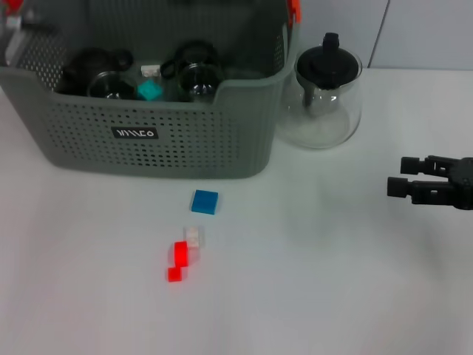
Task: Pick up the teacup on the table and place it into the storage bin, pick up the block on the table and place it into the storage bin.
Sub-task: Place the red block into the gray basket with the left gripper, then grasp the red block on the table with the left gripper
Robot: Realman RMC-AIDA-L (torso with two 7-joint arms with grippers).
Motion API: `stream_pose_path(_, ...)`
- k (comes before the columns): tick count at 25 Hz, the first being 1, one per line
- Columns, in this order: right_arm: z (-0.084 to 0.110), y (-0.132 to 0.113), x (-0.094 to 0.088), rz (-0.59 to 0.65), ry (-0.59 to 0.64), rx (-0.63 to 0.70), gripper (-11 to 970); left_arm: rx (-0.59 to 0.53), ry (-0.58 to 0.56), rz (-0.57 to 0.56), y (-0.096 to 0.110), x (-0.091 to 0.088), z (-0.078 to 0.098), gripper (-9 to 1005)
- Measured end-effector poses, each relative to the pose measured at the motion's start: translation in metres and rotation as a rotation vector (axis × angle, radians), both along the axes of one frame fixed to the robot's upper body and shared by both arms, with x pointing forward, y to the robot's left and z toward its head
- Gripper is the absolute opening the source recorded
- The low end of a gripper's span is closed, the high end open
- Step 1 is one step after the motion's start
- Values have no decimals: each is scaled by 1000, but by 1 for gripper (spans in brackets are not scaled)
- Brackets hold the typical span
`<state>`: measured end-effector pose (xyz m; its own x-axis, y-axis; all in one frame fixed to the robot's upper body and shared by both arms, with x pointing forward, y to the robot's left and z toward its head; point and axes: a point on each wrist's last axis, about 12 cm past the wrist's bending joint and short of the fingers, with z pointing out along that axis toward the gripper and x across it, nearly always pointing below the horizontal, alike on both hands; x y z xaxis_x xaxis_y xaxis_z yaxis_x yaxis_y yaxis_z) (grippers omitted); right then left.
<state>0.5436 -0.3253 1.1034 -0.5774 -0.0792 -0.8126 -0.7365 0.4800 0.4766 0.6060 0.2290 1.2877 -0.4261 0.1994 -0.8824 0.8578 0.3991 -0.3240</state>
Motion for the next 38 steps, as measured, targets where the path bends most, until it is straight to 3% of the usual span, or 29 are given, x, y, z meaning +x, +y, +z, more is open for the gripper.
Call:
stream_pose_path(4, 0, 1, 1, 3, -1, -1, 943, 152, -47, 277, 2, 45, -5, 224)
stream_pose_path(5, 1, 1, 1, 4, -2, -2, 943, 242, -45, 369, 0, 62, -13, 226)
stream_pose_path(11, 3, 1, 3, 5, -9, -3, 943, 437, -30, 531, -3, 92, -42, 239)
stream_pose_path(15, 3, 2, 3, 8, -11, -5, 944, 533, -34, 608, -1, 97, -55, 248)
stream_pose_path(23, 4, 2, 4, 10, -12, -7, 943, 618, -45, 577, -12, 93, -66, 265)
stream_pose_path(29, 4, 2, 4, 18, -16, -5, 942, 598, -48, 578, -14, 93, -62, 465)
stream_pose_path(32, 5, 2, 4, 20, -21, -8, 942, 488, -16, 526, -14, 82, -47, 614)
stream_pose_path(34, 4, 2, 3, 19, -21, -8, 942, 358, -10, 442, -12, 67, -33, 729)
stream_pose_path(38, 3, 0, 2, 14, -17, -9, 942, 119, -49, 182, -9, 30, -13, 764)
